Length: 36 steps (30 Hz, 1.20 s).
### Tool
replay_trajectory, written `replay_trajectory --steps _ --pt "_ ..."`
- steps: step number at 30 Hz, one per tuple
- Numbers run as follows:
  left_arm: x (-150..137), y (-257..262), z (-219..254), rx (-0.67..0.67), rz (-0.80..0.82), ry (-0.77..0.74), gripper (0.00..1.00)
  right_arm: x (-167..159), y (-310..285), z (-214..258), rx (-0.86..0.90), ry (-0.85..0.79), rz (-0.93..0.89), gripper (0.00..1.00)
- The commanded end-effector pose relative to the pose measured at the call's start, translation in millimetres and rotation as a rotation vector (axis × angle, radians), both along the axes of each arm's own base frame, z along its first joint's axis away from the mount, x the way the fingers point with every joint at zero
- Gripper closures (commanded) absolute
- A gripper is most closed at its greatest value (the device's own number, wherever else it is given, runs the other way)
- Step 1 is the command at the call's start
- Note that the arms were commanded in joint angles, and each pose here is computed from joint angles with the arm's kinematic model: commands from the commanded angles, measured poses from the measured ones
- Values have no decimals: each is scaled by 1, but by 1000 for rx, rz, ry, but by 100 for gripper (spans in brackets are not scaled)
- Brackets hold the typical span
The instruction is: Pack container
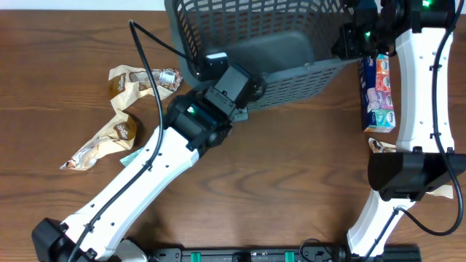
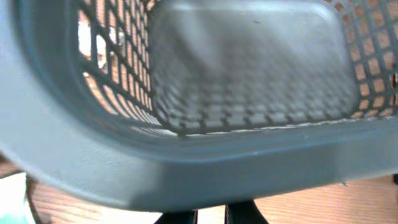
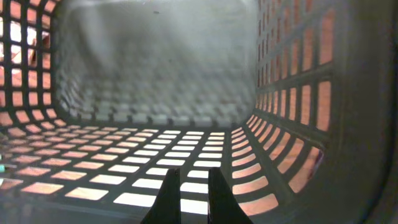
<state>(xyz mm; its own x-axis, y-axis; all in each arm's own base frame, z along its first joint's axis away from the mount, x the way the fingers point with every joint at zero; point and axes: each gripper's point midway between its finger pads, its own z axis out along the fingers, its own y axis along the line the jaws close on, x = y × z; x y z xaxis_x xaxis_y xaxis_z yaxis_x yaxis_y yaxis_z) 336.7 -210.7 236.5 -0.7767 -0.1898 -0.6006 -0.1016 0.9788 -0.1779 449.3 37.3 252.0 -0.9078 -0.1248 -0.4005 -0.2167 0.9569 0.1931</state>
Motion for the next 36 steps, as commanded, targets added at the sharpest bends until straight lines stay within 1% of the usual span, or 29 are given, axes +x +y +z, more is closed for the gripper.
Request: replay_trajectory --steps 1,12,17,25,26,28,30,31,33,34,36 --pt "10 13 9 31 20 -39 94 -7 4 -3 -19 26 25 99" --pt "25 21 16 32 23 -82 94 -18 4 -7 -18 75 25 98" --pt "31 27 20 54 33 -107 94 -21 4 -8 -18 89 25 98" --pt "32 29 19 63 28 -106 94 -17 5 -7 -18 71 26 98" --pt "32 29 19 63 28 -106 93 -16 5 -7 -18 68 26 95" --pt "31 29 19 65 26 -105 85 -14 5 -6 -16 60 27 83" --pt "31 29 19 67 26 -103 83 -12 6 -5 -11 51 29 74" --pt "31 29 19 67 26 -103 83 -12 7 -4 -8 46 30 67" --pt "31 29 19 68 26 -103 83 -10 10 -3 9 36 36 58" --pt "31 29 19 67 26 -103 79 -9 11 -2 18 30 40 50" --pt "31 29 19 67 26 -103 76 -7 14 0 30 20 45 42"
